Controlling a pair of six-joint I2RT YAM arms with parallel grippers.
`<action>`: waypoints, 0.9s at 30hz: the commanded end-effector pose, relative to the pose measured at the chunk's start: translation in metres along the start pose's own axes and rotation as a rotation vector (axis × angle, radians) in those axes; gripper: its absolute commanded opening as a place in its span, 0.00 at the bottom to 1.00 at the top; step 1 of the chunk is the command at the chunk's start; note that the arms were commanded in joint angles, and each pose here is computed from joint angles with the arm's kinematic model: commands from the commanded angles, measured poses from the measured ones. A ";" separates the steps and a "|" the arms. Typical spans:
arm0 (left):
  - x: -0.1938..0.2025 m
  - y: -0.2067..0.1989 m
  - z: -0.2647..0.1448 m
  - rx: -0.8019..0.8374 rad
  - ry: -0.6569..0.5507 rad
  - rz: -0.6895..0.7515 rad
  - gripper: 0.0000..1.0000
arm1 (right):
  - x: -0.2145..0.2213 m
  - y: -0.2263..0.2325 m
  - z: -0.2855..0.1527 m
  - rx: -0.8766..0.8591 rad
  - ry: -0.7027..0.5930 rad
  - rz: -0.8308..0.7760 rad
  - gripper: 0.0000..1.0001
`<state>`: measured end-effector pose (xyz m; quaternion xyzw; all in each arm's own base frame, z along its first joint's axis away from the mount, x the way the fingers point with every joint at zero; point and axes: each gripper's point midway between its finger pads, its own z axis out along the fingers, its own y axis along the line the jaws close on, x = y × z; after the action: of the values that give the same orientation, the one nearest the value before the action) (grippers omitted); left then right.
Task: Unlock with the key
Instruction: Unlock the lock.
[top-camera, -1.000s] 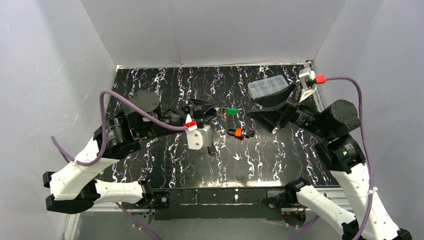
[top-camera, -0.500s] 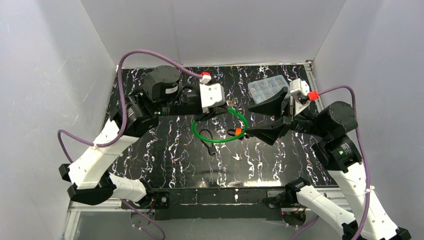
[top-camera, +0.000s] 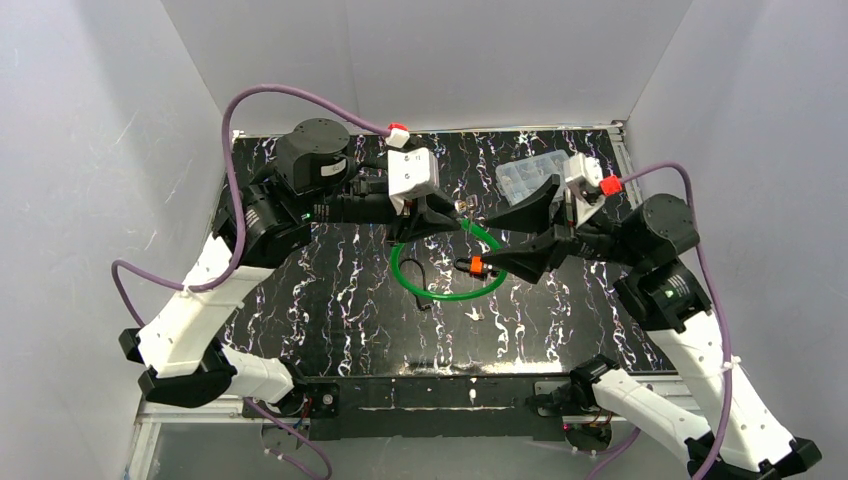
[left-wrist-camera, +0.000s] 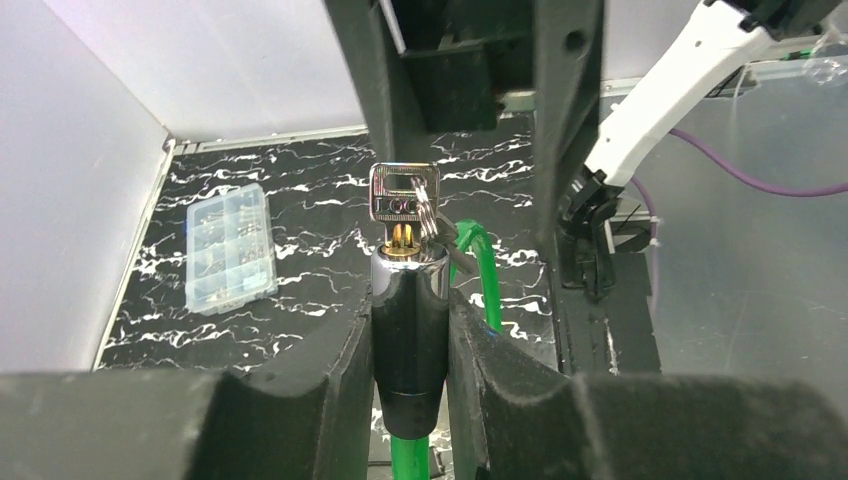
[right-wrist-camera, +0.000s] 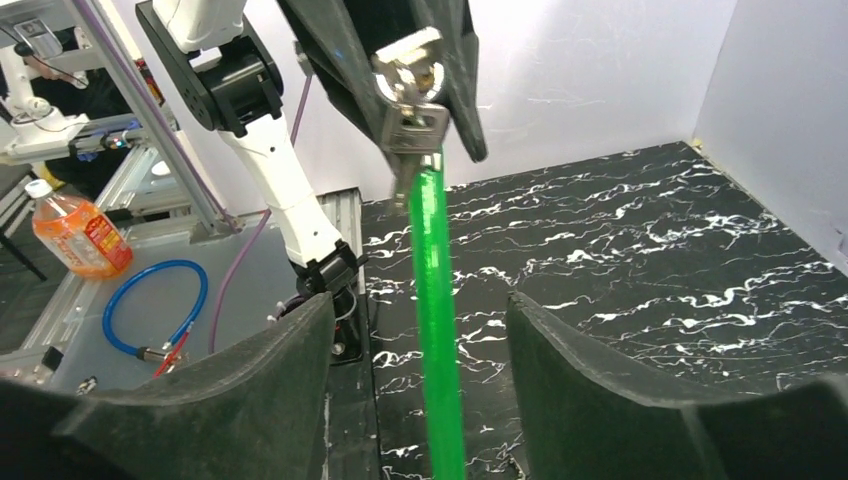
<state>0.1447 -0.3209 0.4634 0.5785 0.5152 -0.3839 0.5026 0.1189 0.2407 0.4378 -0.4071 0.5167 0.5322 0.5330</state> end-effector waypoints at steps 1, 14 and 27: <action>-0.029 -0.008 -0.012 0.027 -0.088 0.013 0.00 | -0.012 -0.001 0.009 -0.016 -0.042 -0.029 0.63; -0.032 -0.004 -0.022 0.000 -0.100 0.020 0.00 | 0.003 0.001 0.005 0.029 -0.044 -0.052 0.01; -0.045 0.000 -0.029 -0.004 -0.136 0.013 0.00 | 0.040 -0.002 -0.012 0.110 0.029 0.001 0.01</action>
<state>0.1483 -0.3099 0.4817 0.5559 0.5180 -0.4047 0.5088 0.1080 0.2350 0.4020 -0.3925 0.5380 0.5109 0.5436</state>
